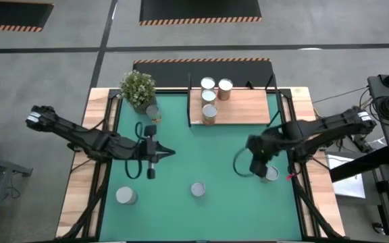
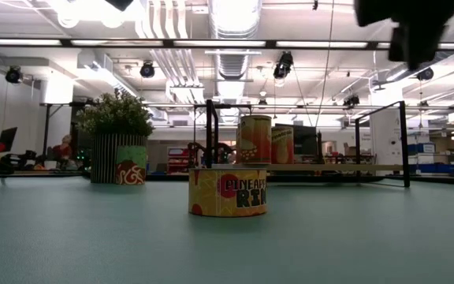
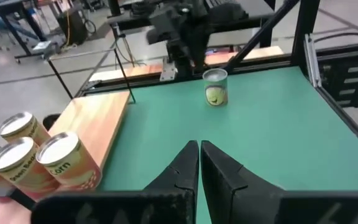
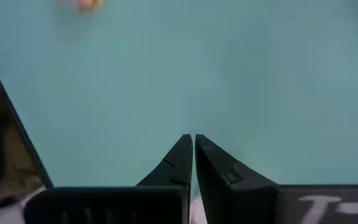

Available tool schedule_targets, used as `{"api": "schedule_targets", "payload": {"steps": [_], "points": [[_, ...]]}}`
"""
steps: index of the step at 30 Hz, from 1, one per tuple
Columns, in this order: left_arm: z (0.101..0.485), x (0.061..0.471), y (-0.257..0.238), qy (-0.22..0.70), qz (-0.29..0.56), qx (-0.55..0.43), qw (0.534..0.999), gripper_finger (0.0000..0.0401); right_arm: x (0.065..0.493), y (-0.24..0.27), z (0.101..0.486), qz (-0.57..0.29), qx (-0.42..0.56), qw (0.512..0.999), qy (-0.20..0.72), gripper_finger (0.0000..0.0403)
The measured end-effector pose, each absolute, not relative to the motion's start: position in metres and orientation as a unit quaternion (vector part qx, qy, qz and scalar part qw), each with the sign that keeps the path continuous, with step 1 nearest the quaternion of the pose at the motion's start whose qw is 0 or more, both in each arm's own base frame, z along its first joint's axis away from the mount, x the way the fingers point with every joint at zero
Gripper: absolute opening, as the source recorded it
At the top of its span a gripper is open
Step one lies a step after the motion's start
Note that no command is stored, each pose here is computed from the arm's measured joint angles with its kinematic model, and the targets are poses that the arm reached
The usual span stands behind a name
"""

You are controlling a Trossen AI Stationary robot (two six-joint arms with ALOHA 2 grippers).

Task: Pick and place cans onto a shelf
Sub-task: Put the purple can on the shelf

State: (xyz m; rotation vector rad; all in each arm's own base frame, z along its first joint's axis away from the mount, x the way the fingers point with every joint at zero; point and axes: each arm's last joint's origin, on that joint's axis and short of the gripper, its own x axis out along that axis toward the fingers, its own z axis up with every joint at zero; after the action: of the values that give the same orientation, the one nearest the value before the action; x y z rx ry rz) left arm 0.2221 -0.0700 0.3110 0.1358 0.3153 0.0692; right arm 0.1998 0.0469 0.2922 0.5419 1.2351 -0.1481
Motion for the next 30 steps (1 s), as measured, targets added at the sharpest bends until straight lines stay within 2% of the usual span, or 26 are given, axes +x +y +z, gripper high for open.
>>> {"api": "schedule_targets", "payload": {"steps": [3,9,15,18,23,26,30], "points": [[0.31,0.224,-0.071,0.18,0.038,0.054,0.981,0.0,0.195,0.063,0.29,-0.077,0.222,0.789,0.568,0.0009],[0.301,0.223,-0.071,0.229,0.051,0.001,0.972,0.0,0.203,0.079,0.295,-0.095,0.131,0.861,0.482,0.0009],[0.29,0.217,-0.074,0.304,0.019,-0.153,0.94,0.0,0.229,0.086,0.302,-0.062,0.026,0.924,0.378,0.0009],[0.284,0.213,-0.076,0.357,0.015,-0.264,0.896,0.0,0.24,0.09,0.306,-0.031,-0.049,0.941,0.333,0.0009],[0.282,0.202,-0.09,0.496,0.054,-0.398,0.77,0.0,0.25,0.092,0.318,-0.016,-0.157,0.954,0.256,0.0009],[0.289,0.193,-0.109,0.578,0.071,-0.393,0.711,0.0,0.252,0.093,0.328,-0.004,-0.2,0.958,0.207,0.0009],[0.295,0.177,-0.136,0.639,0.125,-0.339,0.679,0.0,0.252,0.092,0.341,0.001,-0.239,0.958,0.157,0.0009]]}}
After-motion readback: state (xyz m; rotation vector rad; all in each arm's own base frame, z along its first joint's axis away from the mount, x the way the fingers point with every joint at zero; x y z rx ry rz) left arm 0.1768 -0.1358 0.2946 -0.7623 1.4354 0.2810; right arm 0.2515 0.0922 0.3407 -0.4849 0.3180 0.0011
